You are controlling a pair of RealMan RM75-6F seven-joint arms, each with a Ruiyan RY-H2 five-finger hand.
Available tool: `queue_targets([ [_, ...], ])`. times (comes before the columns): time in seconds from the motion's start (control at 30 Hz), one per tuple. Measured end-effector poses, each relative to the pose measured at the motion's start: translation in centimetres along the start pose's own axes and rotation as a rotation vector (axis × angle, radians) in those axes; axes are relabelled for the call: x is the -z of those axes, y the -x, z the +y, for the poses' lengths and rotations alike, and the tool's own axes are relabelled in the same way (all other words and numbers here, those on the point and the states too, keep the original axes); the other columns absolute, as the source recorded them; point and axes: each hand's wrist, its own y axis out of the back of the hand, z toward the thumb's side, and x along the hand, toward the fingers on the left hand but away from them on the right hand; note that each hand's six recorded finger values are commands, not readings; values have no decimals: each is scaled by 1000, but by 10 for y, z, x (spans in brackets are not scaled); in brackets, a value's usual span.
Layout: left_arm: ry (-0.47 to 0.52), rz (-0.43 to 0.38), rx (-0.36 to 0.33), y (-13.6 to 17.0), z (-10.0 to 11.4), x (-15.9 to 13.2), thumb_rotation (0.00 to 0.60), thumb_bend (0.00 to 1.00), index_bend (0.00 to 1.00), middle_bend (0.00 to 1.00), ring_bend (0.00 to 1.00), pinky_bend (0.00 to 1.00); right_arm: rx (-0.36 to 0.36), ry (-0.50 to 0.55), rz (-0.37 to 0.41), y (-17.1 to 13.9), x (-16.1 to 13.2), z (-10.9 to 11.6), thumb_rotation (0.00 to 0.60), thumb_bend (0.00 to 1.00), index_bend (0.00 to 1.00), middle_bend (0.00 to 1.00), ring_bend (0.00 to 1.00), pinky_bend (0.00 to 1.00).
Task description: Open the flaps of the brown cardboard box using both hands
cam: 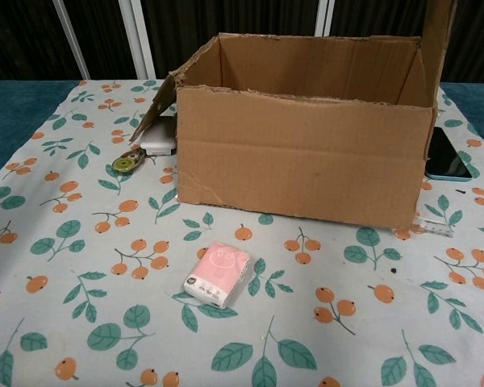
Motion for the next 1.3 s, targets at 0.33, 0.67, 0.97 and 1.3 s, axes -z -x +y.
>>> queue_targets([
  [0.33,3,-6,1,1,0,-1,600,125,0,0,0,2,-21,-23,-25,-18,15,-8,600,1000,433,270,230,291],
  [0.67,6,-12,4,2,0,-3,600,126,0,0,0,2,-91,-6,-42,-42,19,-36,600,1000,433,270,229,291],
  [0.97,1,-11,-2,2,1,-2,600,126,0,0,0,2,-185,39,-49,-66,9,-80,600,1000,433,262,228,291],
  [1.3,-19,-15,-5,2,1,-3,600,126,0,0,0,2,-231,170,-127,-89,6,-111,600,872,323,217,205,280],
])
